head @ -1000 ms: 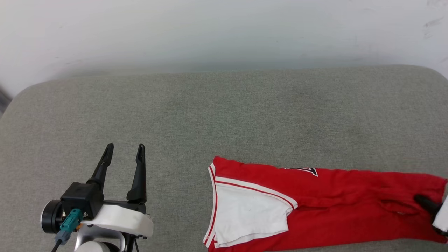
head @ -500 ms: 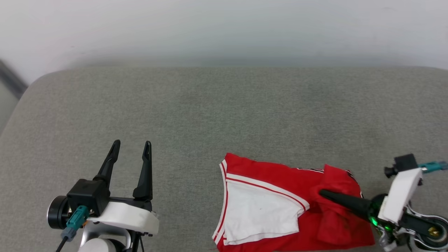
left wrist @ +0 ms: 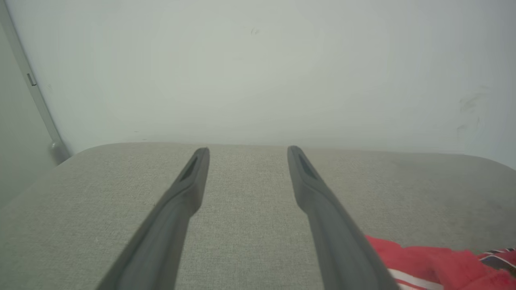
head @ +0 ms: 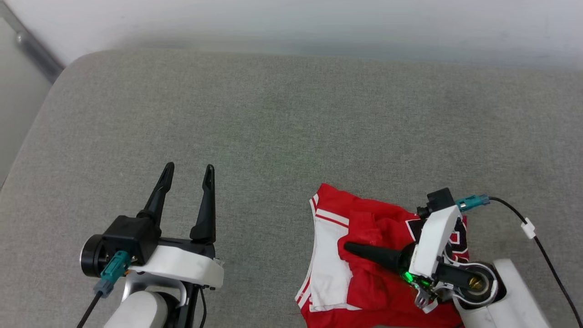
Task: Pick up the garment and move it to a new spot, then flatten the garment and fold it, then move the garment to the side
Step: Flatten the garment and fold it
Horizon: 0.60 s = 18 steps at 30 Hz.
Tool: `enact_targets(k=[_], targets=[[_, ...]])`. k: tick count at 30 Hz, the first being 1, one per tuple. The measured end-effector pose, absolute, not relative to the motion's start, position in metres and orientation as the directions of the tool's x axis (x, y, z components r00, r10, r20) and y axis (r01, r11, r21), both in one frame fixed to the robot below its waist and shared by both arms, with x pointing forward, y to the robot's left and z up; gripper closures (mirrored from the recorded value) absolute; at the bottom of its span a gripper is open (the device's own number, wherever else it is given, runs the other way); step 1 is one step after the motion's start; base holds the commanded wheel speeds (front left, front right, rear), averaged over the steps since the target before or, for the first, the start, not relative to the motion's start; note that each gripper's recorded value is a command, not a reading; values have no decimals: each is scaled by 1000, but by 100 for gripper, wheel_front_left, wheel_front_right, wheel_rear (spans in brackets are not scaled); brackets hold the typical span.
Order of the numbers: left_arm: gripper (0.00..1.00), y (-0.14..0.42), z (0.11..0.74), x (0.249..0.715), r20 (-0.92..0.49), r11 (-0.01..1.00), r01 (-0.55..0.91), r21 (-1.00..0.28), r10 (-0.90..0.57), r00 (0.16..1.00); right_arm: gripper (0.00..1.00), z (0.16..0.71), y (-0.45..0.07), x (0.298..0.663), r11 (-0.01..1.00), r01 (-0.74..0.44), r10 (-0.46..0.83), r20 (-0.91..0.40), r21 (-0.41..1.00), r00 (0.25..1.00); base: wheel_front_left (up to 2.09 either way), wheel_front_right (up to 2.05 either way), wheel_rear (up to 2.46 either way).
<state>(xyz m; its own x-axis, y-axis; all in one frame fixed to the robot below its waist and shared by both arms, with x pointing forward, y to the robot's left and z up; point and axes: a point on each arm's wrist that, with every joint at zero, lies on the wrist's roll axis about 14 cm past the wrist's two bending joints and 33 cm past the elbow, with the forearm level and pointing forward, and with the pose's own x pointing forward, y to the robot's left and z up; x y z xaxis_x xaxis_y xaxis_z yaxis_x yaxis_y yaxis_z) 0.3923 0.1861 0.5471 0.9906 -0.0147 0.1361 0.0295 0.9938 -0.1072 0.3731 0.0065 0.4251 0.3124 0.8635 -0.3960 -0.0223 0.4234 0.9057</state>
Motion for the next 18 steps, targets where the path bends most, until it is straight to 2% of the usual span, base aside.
enact_targets(k=[2, 3, 4, 5, 12, 16, 18], targets=[[0, 189, 544, 393, 130, 994, 23, -106, -9, 992, 100, 417, 14, 371, 432, -13, 862, -409, 902, 300, 0, 0, 0], [0, 190, 542, 394, 125, 994, 21, -105, -7, 992, 93, 414, 17, 371, 436, -13, 861, -413, 900, 298, 0, 0, 0], [0, 191, 541, 394, 120, 994, 17, -105, -4, 993, 58, 412, 19, 371, 440, -13, 859, -416, 898, 299, 0, 0, 0], [0, 191, 539, 394, 116, 994, 15, -105, -2, 993, 0, 411, 22, 369, 446, -17, 857, -422, 895, 296, 0, 0, 0], [0, 185, 541, 396, 128, 994, 32, -105, -18, 992, 0, 425, 28, 369, 454, -94, 855, -404, 886, 326, 0, 0, 0], [0, 180, 546, 396, 142, 993, 53, -105, -38, 989, 0, 448, 25, 372, 475, -210, 847, -380, 854, 372, 0, 0, 0], [0, 176, 548, 396, 147, 992, 64, -105, -48, 988, 0, 458, 17, 376, 519, -286, 823, -380, 806, 422, 0, 0, 0]])
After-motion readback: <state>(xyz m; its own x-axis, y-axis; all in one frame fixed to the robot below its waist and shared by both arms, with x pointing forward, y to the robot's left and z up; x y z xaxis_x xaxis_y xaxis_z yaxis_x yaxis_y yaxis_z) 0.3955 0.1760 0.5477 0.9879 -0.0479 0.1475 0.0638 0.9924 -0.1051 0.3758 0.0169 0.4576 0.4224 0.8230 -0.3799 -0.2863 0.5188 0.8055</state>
